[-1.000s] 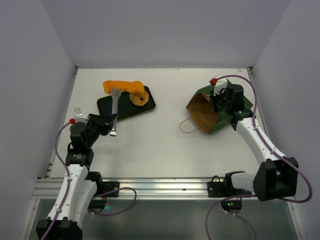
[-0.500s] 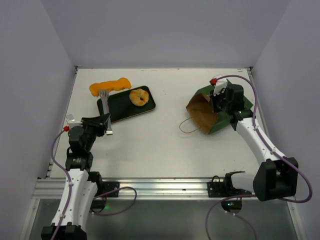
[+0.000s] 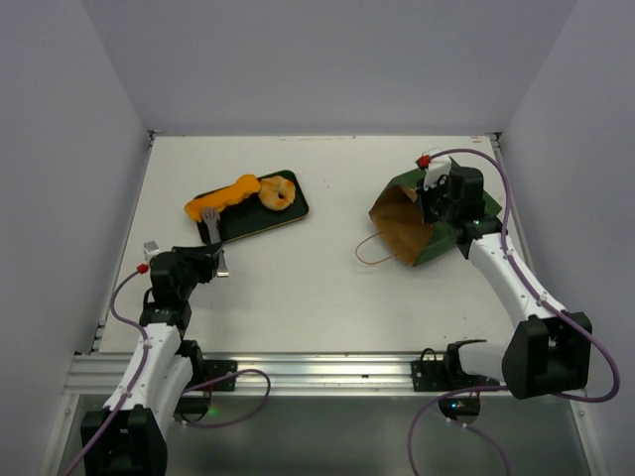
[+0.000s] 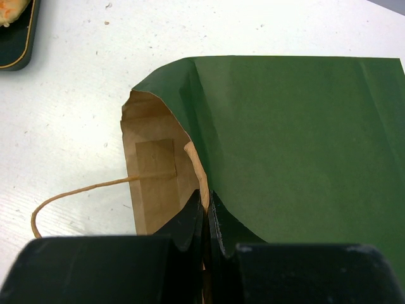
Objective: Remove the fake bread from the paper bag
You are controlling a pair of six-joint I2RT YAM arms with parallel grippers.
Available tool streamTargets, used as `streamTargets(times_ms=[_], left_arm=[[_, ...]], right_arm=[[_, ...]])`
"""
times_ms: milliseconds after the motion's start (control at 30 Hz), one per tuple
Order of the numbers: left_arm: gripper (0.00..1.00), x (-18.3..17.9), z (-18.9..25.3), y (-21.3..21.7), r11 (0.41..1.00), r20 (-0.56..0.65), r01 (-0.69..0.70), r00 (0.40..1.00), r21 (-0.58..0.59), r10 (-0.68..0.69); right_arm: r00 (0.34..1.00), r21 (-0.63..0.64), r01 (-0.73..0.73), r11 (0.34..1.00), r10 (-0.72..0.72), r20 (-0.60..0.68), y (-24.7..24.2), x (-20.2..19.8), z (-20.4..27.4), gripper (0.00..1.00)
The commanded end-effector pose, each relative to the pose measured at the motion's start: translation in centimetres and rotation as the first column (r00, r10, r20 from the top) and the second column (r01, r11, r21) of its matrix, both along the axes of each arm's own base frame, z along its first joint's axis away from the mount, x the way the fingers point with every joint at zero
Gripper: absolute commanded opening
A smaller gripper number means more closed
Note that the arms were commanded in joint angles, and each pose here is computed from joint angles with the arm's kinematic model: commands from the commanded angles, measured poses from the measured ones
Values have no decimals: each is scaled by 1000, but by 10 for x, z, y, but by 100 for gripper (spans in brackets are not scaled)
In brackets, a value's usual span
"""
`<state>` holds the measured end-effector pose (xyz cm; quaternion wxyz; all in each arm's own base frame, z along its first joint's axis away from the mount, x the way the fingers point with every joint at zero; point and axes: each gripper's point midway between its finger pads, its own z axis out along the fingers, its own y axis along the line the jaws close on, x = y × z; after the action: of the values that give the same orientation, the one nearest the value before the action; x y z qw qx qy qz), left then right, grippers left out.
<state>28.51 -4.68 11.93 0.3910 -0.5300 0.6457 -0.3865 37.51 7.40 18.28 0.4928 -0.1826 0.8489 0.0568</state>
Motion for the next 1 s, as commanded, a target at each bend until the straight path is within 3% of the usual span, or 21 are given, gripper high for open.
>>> streamTargets(times_ms=[0, 200, 533, 967], left_arm=[[1, 5, 4, 3, 1000, 55, -5, 998, 19, 4], [12, 4, 2, 5, 1000, 46, -12, 999, 28, 11], [43, 5, 11, 4, 999, 53, -2, 999, 34, 0], [54, 1, 31, -7, 998, 74, 58, 996, 10, -59]], right_arm=[[998, 28, -22, 999, 20, 63, 5, 1, 21, 0], [998, 26, -21, 999, 19, 64, 4, 2, 21, 0], [998, 25, -22, 999, 20, 66, 4, 1, 22, 0], [997, 25, -24, 999, 22, 69, 4, 1, 23, 0]])
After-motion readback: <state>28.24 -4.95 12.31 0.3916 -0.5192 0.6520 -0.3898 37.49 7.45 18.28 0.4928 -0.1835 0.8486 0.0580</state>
